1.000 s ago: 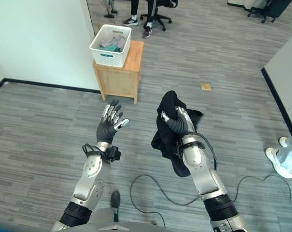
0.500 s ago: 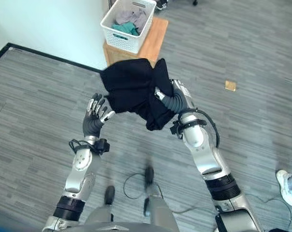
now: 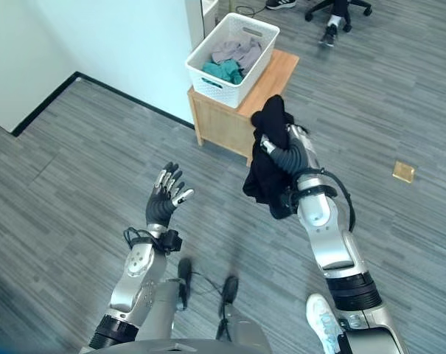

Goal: Pick up bed clothes into laundry basket.

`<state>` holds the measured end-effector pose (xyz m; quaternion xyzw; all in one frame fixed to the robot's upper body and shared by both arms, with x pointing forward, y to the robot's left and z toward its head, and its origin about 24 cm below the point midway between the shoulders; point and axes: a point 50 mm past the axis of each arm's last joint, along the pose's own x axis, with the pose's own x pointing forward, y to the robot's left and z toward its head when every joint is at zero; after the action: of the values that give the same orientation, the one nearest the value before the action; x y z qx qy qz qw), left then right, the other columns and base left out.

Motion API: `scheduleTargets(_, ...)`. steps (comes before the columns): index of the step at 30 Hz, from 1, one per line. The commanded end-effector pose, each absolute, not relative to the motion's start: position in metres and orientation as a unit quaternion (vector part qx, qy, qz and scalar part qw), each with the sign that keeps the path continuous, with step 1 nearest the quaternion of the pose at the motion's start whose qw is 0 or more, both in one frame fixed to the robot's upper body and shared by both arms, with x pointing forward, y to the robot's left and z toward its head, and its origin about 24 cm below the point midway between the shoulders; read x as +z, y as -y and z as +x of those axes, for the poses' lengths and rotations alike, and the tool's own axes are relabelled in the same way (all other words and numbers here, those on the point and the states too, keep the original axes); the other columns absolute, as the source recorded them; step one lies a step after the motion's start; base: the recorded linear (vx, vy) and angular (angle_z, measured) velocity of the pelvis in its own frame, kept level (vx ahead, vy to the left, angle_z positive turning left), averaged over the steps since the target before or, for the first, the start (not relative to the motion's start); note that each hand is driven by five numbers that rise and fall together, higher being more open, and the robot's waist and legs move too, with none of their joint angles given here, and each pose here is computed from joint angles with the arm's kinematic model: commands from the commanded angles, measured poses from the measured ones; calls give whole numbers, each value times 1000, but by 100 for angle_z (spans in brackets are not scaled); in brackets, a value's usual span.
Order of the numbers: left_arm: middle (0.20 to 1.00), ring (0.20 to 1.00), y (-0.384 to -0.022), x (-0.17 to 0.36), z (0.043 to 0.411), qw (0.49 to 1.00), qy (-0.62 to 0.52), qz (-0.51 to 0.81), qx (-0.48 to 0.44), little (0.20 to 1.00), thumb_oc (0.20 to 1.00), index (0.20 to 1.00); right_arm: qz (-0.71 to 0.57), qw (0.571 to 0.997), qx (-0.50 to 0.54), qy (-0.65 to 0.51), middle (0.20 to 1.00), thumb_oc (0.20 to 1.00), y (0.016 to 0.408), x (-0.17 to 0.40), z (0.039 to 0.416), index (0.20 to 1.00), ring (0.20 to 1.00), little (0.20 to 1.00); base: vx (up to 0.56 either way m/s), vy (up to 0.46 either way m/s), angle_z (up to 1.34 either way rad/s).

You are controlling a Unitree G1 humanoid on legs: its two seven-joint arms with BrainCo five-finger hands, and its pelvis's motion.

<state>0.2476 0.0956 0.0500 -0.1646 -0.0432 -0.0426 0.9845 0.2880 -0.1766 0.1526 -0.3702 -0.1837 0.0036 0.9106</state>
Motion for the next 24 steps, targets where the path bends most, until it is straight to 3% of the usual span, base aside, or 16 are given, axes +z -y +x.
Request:
scheduleTargets(1, 1000, 1000, -78, 76, 246, 975, 111, -172, -86, 1000, 1000, 1000, -391, 879, -34, 271, 200, 200, 185, 193, 276, 200, 200, 200, 475, 107, -18)
scheduleTargets(6, 1000, 1000, -74, 67, 244, 977, 87, -167, -101, 1000, 1000, 1000, -391, 881, -65, 257, 200, 200, 197, 190, 274, 200, 200, 200, 445, 144, -31)
scheduleTargets(17, 1000, 1000, -85, 78, 253, 979, 110, -128, -112, 1000, 1000, 1000, -428, 807, -116, 391, 200, 200, 188, 294, 279, 200, 200, 200, 143, 32, -47)
scheduleTargets(24, 1000, 1000, -76, 64, 248, 978, 74, -146, -131, 1000, 1000, 1000, -449, 814, -142, 340, 200, 200, 202, 282, 291, 200, 200, 200, 95, -60, 82)
